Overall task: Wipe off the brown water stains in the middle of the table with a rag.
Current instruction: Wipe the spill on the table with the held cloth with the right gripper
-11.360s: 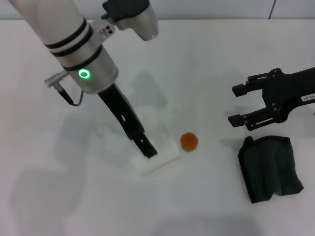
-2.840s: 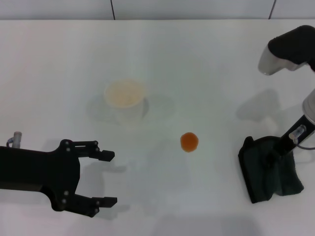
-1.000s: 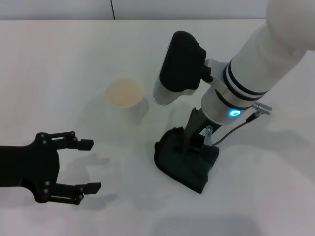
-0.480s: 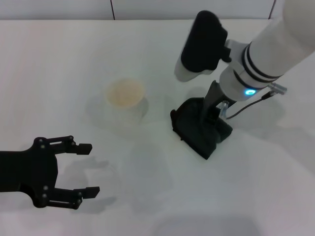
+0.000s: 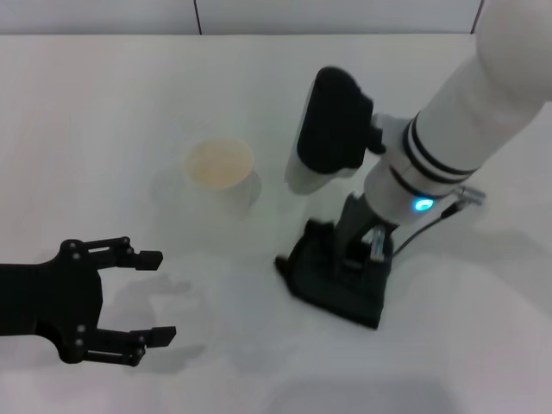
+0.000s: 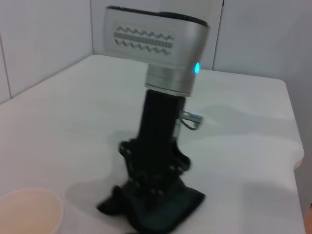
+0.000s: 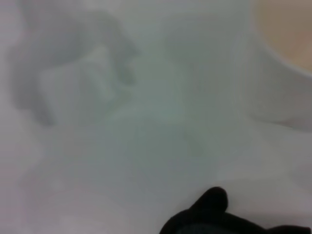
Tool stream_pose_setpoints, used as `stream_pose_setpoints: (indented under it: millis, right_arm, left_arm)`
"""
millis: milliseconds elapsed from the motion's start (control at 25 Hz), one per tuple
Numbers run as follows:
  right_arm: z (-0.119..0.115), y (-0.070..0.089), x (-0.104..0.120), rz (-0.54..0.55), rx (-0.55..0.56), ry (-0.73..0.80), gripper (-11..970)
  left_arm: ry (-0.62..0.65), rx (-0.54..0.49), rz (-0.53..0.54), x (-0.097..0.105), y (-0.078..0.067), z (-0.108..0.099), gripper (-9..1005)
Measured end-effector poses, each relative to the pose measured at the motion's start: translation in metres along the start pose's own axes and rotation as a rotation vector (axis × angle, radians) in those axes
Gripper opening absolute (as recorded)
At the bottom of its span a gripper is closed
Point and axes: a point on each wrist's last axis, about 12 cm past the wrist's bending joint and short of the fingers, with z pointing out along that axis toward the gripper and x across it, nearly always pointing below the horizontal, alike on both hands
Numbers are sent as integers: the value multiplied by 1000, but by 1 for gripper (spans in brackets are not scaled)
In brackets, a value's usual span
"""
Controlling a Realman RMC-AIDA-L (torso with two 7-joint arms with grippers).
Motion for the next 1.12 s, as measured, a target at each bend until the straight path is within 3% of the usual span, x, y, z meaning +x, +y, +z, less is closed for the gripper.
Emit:
stream_pose_setpoints:
  millis: [160,320,800,960,1120]
  right_arm:
    - [2,12,-5,-27,-82,-36,71]
    - [3,10,-6,-33,-74,-41,71]
    - [-10,-40,14,50,100,-62,69]
    - [-6,-34,11,27,81,-54,69]
    - [4,-13,1,-33,9,-37,71]
  left_arm:
    - [-1,1,2,-1,0,0,874]
    - [-3,2,1,-1,0,0,874]
    - [-6,6,-4,0,-1,-1,874]
    - [-6,7,-3,0,-1,0,874]
    - [-7,6,-1,-1,0,0,874]
